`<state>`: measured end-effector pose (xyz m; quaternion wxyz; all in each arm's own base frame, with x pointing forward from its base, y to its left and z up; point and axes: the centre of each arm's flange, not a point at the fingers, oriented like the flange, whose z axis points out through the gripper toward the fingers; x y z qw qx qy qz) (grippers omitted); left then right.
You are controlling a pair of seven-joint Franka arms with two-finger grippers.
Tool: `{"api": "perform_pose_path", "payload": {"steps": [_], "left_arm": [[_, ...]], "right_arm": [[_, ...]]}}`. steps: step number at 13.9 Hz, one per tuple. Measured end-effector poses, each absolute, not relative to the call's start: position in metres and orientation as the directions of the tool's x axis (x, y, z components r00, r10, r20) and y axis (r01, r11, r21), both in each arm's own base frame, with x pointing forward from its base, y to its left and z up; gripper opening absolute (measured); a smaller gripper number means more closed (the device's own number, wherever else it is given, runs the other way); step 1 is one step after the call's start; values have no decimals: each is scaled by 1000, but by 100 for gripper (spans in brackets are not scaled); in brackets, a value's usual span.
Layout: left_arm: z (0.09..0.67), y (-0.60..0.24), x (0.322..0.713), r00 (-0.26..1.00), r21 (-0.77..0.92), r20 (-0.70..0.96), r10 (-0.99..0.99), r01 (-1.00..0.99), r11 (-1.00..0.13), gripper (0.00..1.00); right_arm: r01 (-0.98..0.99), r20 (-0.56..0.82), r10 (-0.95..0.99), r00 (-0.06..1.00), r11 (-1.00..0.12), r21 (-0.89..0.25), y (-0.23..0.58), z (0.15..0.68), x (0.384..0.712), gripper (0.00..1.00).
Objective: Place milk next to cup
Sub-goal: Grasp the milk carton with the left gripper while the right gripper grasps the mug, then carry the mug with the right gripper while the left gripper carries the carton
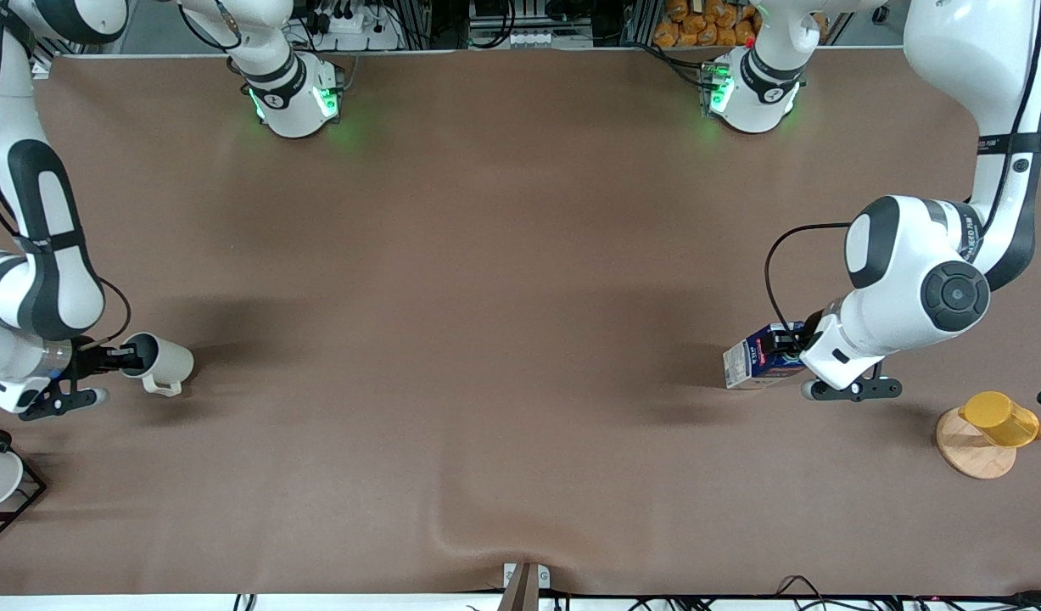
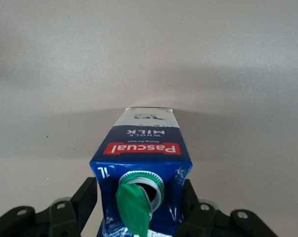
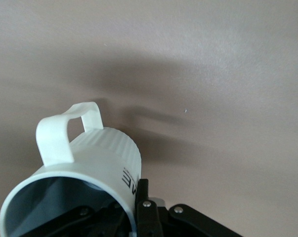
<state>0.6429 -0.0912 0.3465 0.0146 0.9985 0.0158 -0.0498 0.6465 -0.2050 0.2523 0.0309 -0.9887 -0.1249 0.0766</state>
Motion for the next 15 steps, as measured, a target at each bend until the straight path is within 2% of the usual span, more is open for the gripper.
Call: {"api": "perform_pose_path", "payload": {"steps": [1, 3, 4, 8, 15], "left_arm": [[346, -91, 643, 995, 28, -100, 30, 33, -999, 71], [348, -92, 643, 995, 28, -98, 30, 33, -999, 50], [349, -92, 643, 995, 28, -95, 30, 32, -999, 46], [363, -92, 646, 997, 31, -70, 30, 32, -999, 44], [407, -100, 646, 999, 38, -28, 25, 26, -999, 44]], "right_arm": [[251, -152, 263, 953, -963, -92, -197, 265, 648, 5], [287, -162, 304, 939, -951, -118, -170, 291, 654, 5], [302, -164, 321, 933, -944, -133, -154, 301, 658, 5], [262, -182, 292, 939, -949, -174, -78, 322, 674, 5], [117, -268, 143, 953, -987, -110, 97, 335, 671, 5]]}}
